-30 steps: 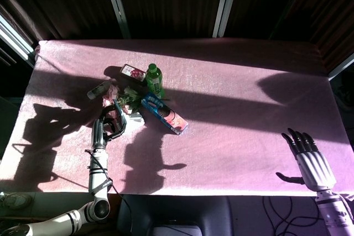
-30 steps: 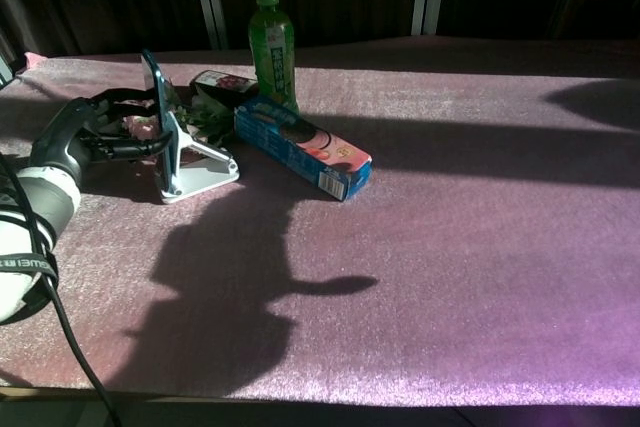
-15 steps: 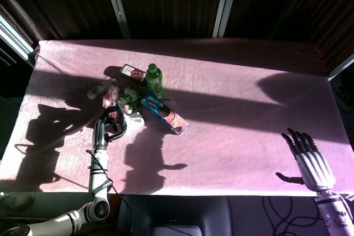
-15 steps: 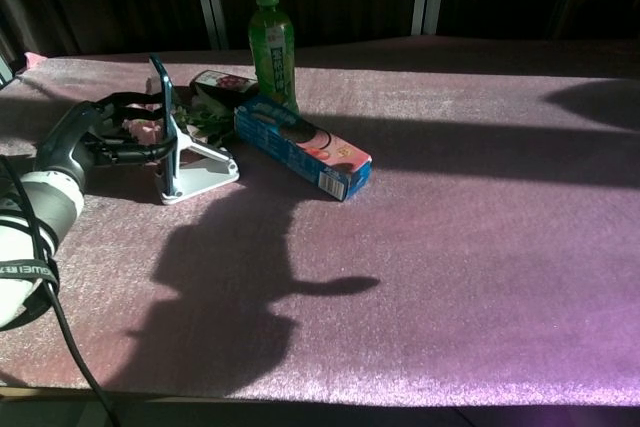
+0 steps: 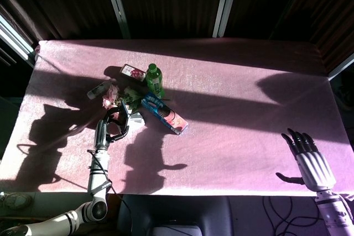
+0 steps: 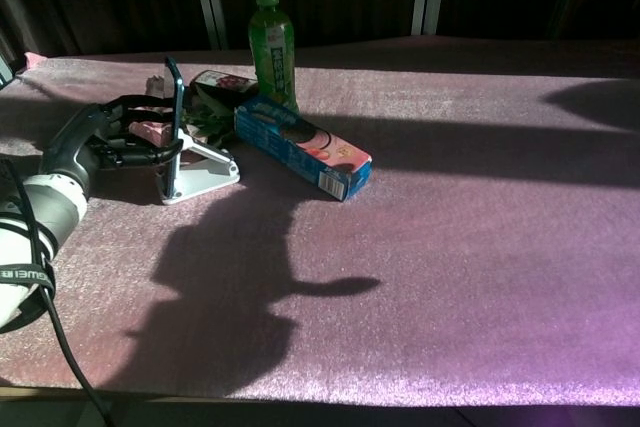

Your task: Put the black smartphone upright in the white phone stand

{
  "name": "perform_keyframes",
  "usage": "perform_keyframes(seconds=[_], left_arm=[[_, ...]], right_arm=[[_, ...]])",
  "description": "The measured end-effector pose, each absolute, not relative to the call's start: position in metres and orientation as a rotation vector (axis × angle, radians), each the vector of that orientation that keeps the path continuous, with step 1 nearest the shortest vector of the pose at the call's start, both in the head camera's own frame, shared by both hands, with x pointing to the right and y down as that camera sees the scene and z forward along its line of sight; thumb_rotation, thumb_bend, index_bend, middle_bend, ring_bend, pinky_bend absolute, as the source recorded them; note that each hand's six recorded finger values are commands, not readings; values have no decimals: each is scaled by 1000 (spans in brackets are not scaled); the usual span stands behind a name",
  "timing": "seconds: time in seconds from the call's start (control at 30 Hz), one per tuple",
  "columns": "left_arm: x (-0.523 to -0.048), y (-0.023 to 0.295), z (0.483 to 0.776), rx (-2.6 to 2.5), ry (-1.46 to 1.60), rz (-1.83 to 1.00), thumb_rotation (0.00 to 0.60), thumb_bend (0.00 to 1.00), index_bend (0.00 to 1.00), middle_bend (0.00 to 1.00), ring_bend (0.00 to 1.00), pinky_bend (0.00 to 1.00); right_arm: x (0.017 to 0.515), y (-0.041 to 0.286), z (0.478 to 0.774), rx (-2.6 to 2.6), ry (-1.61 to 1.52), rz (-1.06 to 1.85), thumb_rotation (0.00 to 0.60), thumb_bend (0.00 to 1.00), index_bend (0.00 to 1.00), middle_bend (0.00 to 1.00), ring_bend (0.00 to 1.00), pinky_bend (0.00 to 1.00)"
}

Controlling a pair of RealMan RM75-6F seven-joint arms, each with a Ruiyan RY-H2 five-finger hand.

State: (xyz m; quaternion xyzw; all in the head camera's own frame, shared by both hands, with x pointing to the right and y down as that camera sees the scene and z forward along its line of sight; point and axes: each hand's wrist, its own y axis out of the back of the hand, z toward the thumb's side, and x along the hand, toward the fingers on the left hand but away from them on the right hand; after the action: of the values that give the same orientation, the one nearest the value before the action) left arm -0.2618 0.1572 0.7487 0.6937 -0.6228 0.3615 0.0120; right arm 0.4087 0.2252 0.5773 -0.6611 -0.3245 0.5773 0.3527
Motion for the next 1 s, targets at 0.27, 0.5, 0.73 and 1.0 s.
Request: perform_keyframes(seconds=[0.27, 0.5, 0.73, 1.0], left_arm=[[-263, 154, 749, 2171, -1963, 1126, 600, 371, 351, 534, 335, 170], [-265, 152, 749, 2167, -1973, 1123, 600, 373, 351, 533, 332, 170], [-265, 151, 750, 2164, -1971, 1118, 600, 374, 329, 509, 314, 169], [-265, 150, 751, 2178, -1947, 1124, 600, 361, 163, 308, 169, 146]], right_arm=[[409, 225, 577, -1709, -838, 1495, 600, 212, 0, 0, 0, 0], [409, 225, 577, -1709, -838, 1494, 600, 213, 0, 0, 0, 0], [409, 225, 577, -1708, -839, 1495, 600, 212, 0, 0, 0, 0], [410, 225, 577, -1708, -840, 1495, 600, 212, 0, 0, 0, 0]])
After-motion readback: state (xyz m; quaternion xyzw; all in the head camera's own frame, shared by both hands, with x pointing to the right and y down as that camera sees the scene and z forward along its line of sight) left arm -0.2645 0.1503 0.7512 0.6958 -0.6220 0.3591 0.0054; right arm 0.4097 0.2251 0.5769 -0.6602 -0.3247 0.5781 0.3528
